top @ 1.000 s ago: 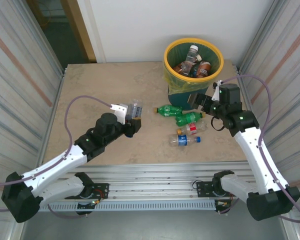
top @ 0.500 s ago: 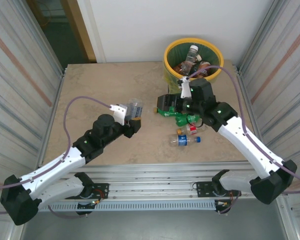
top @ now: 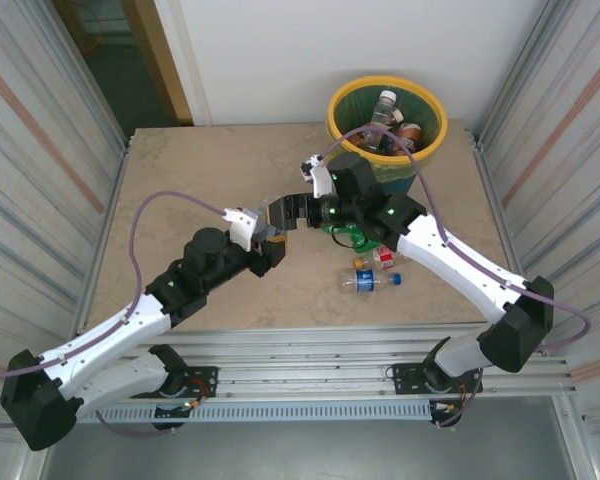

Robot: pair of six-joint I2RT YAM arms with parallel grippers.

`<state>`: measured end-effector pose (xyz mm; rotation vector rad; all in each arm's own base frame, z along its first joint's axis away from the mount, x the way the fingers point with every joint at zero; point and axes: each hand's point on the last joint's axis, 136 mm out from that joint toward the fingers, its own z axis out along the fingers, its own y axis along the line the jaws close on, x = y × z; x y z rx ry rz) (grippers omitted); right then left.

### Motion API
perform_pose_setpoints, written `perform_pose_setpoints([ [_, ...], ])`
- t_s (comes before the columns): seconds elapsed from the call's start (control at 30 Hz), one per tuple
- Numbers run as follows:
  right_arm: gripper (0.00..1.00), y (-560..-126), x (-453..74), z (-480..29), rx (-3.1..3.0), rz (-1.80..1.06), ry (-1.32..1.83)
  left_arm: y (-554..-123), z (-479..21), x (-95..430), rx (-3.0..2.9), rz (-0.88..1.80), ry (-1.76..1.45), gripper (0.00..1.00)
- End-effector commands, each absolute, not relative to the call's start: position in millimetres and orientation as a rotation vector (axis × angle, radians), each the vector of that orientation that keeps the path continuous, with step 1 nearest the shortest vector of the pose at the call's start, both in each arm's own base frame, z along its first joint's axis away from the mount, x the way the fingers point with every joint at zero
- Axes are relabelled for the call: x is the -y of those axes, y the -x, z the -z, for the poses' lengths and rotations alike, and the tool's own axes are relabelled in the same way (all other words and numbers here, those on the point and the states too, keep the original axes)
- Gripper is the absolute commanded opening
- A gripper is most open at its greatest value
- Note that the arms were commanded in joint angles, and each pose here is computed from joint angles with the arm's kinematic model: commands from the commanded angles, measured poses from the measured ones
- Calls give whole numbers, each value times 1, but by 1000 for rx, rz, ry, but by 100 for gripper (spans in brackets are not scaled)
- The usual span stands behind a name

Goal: Put the plastic bottles in the bin

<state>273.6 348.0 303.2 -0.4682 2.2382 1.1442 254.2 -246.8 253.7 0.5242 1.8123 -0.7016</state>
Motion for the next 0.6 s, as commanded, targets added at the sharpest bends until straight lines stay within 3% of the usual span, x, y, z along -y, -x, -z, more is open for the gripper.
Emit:
perform_pose_setpoints([
  [0.0,89,-273,-361,-316,-2194,-1203,518,-251,-270,247,-1734,727,-544,53],
  [0.13,81,-272,-369,-307,-2219,-1240,525,-250,-271,248,-1727,727,-553,53],
  [0.3,52,-272,-374,-306,-2220,-1273,531,-253,-268,248,-1739,713,-546,56],
  [0.4,41,-273,-372,-306,-2217,-1259,526,-254,-268,247,-1739,710,-537,61],
  [0.57,35,-279,-360,-306,-2214,-1183,506,-252,-275,246,-1719,711,-544,98],
])
